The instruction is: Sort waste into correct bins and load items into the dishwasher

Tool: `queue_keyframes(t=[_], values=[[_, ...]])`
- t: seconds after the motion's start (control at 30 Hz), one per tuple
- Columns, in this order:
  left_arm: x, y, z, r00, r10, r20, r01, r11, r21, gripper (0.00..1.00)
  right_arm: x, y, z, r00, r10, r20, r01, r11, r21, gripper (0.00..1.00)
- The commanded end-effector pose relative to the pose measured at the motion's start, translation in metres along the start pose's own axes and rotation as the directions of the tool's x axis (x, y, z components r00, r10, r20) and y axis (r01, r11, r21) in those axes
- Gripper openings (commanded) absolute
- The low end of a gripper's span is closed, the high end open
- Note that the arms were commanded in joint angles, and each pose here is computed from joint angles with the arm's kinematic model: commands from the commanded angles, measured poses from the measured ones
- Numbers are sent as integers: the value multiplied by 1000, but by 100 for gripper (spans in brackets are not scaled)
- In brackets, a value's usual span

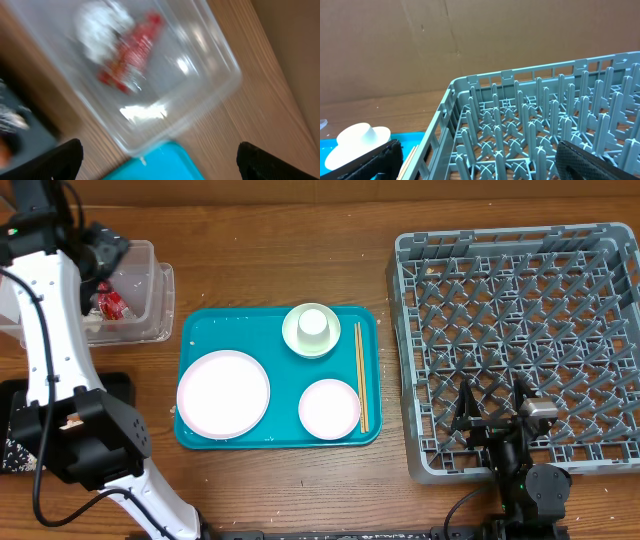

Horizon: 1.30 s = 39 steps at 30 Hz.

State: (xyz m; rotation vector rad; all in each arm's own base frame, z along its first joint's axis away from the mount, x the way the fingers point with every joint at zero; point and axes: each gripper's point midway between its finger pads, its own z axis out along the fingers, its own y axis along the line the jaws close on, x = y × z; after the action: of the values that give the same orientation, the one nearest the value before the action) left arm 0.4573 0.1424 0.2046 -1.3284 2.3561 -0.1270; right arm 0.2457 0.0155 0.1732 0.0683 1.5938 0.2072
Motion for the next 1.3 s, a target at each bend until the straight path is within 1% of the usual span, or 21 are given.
queue_keyframes(t=[0.0, 0.03, 0.1, 0.17, 0.23, 0.4, 0.53, 0.63, 0.8, 0.97, 1.1, 1.27], values=[[52, -49, -17, 974, 169, -148, -138, 971, 195, 100, 2, -3, 0, 1000, 0, 3, 0, 1000, 14, 100], [61, -53, -18, 967, 200, -159, -167, 965, 202, 100, 2, -3, 0, 1000, 0, 3, 0, 1000, 14, 100], [86, -69, -20, 935, 313, -167, -273, 935, 224, 100, 2, -3, 0, 1000, 0, 3, 0, 1000, 14, 100], [112, -85, -23, 885, 438, -158, -394, 885, 250, 100, 2, -3, 0, 1000, 0, 3, 0, 1000, 14, 100], [133, -97, -26, 834, 533, -140, -489, 833, 258, 100, 2, -3, 0, 1000, 0, 3, 0, 1000, 14, 100], [170, -111, -29, 760, 643, -97, -622, 763, 178, 100, 2, -3, 0, 1000, 0, 3, 0, 1000, 14, 100], [203, -118, -32, 695, 710, -110, -689, 702, 178, 100, 2, -3, 0, 1000, 0, 3, 0, 1000, 14, 100], [232, -123, -30, 630, 766, -126, -742, 642, 192, 100, 2, -3, 0, 1000, 0, 3, 0, 1000, 14, 100], [250, -123, -24, 599, 787, -146, -763, 616, 195, 100, 2, -3, 0, 1000, 0, 3, 0, 1000, 14, 100], [252, -123, -23, 595, 789, -152, -764, 615, 198, 100, 2, -3, 0, 1000, 0, 3, 0, 1000, 14, 100], [258, -117, -25, 585, 789, -189, -761, 614, 210, 100, 2, -3, 0, 1000, 0, 3, 0, 1000, 14, 100], [258, -102, -26, 574, 784, -237, -769, 615, 173, 100, 2, -3, 0, 1000, 0, 3, 0, 1000, 14, 100]])
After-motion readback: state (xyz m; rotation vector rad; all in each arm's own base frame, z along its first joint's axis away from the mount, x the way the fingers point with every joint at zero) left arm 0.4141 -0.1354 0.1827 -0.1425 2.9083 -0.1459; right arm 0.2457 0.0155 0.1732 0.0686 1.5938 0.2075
